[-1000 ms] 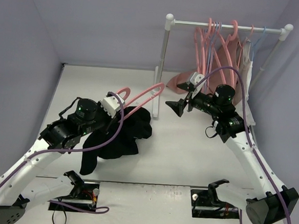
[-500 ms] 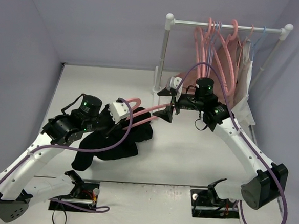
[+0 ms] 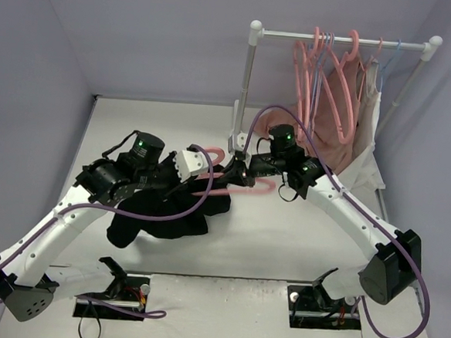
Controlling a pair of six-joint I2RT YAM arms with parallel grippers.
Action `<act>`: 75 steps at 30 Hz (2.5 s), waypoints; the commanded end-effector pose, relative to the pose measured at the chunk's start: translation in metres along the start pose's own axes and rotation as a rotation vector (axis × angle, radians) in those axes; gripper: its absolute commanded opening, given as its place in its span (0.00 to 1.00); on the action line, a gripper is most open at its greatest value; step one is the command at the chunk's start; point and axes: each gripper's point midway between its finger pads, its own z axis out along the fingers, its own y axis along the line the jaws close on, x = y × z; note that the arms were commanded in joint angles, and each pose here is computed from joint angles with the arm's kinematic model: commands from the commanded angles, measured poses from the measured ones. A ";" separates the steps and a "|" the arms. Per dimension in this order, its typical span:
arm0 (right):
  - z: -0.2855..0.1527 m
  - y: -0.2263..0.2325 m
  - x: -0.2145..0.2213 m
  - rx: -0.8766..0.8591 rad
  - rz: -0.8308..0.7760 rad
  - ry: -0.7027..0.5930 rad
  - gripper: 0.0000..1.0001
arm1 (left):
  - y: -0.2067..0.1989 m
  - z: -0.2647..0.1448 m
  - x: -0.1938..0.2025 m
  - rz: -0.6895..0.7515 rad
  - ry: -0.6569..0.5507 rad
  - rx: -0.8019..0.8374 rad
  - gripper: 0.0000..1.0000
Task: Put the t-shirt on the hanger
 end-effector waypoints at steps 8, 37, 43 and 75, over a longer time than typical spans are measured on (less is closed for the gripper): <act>0.002 -0.003 -0.009 -0.012 -0.060 -0.044 0.00 | 0.012 -0.036 -0.042 0.122 -0.158 -0.081 0.49; -0.004 -0.001 -0.004 -0.081 -0.050 -0.085 0.00 | 0.065 -0.023 0.020 0.171 0.074 -0.166 0.54; -0.005 0.002 -0.007 -0.098 -0.055 -0.098 0.00 | 0.049 -0.007 0.025 0.139 0.041 -0.047 0.44; -0.003 0.004 -0.028 -0.157 -0.072 -0.148 0.00 | 0.006 -0.003 -0.019 0.119 -0.185 0.225 0.10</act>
